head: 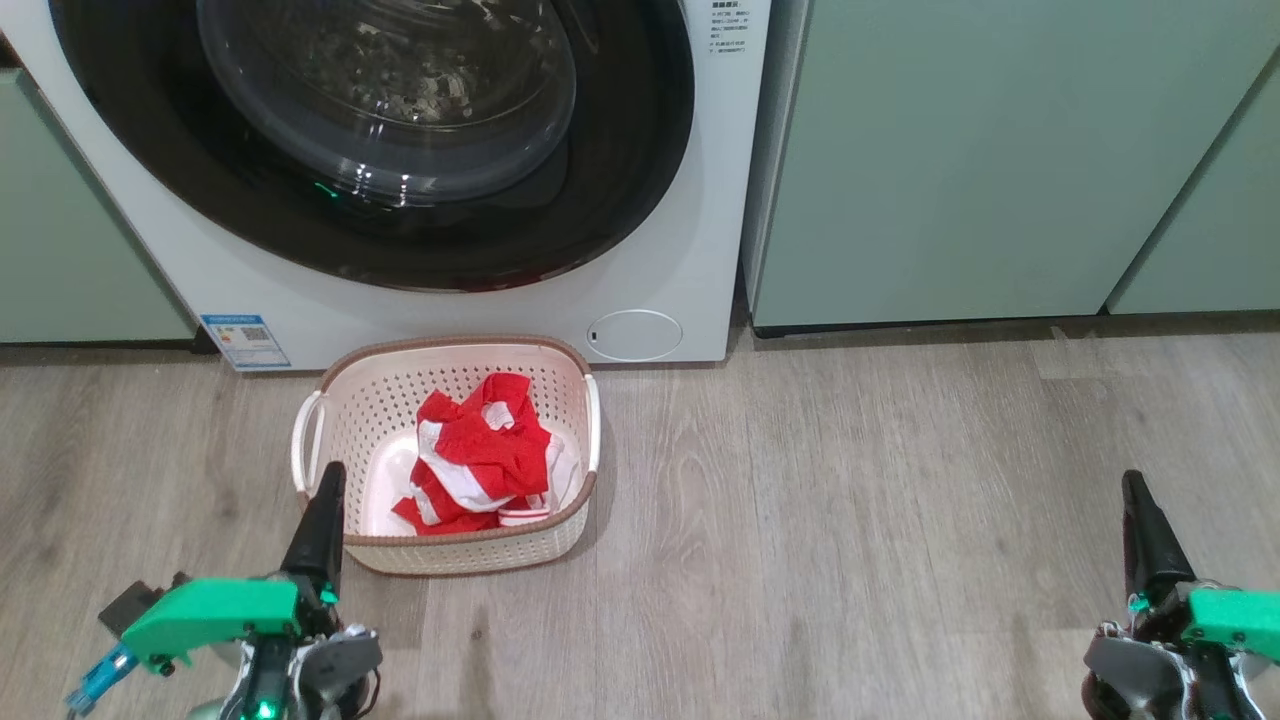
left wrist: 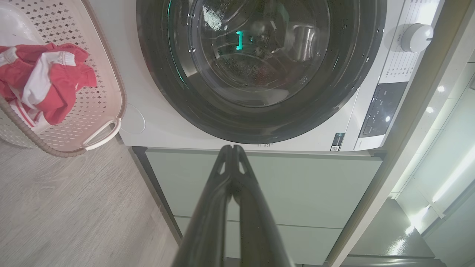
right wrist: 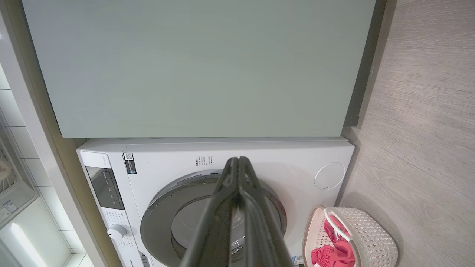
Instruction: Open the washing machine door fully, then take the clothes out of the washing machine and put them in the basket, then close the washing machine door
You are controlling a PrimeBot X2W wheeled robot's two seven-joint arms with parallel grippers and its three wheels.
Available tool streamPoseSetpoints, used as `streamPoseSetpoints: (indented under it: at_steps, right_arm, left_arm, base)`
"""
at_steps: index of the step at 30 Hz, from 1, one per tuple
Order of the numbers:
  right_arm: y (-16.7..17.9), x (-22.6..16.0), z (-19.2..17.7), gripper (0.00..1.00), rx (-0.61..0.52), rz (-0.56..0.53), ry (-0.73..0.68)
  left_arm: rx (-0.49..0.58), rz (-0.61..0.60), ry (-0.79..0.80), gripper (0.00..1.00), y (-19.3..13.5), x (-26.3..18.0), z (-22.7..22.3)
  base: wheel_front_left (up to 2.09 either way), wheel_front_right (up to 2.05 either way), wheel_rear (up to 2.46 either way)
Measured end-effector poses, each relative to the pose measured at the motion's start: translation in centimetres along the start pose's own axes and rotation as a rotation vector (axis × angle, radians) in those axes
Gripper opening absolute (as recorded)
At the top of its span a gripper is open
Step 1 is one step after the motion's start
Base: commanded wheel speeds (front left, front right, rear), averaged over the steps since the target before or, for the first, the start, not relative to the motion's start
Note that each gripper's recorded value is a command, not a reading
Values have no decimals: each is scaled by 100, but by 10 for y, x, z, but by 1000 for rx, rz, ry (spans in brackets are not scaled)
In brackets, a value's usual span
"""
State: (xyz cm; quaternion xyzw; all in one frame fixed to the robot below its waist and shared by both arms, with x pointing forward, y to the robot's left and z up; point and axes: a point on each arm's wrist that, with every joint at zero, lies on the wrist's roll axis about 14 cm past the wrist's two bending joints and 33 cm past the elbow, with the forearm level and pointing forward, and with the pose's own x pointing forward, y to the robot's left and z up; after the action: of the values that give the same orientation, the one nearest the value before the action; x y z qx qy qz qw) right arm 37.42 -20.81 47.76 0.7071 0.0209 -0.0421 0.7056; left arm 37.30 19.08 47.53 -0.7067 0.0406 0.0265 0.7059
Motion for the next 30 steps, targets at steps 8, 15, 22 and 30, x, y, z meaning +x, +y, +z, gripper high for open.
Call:
streamPoseSetpoints:
  at_steps: [8,15,22,30]
  right_arm:
    - [0,0,0,0,0,0,0]
    - [0,0,0,0,0,0,0]
    - [0,0,0,0,0,0,0]
    - [0,0,0,0,0,0,0]
  left_arm:
    - [0,0,0,0,0,0,0]
    - [0,0,0,0,0,0,0]
    - [0,0,0,0,0,0,0]
    - [0,0,0,0,0,0,0]
  base:
    - [0,0,0]
    - [0,0,0]
    - [0,0,0]
    - [0,0,0]
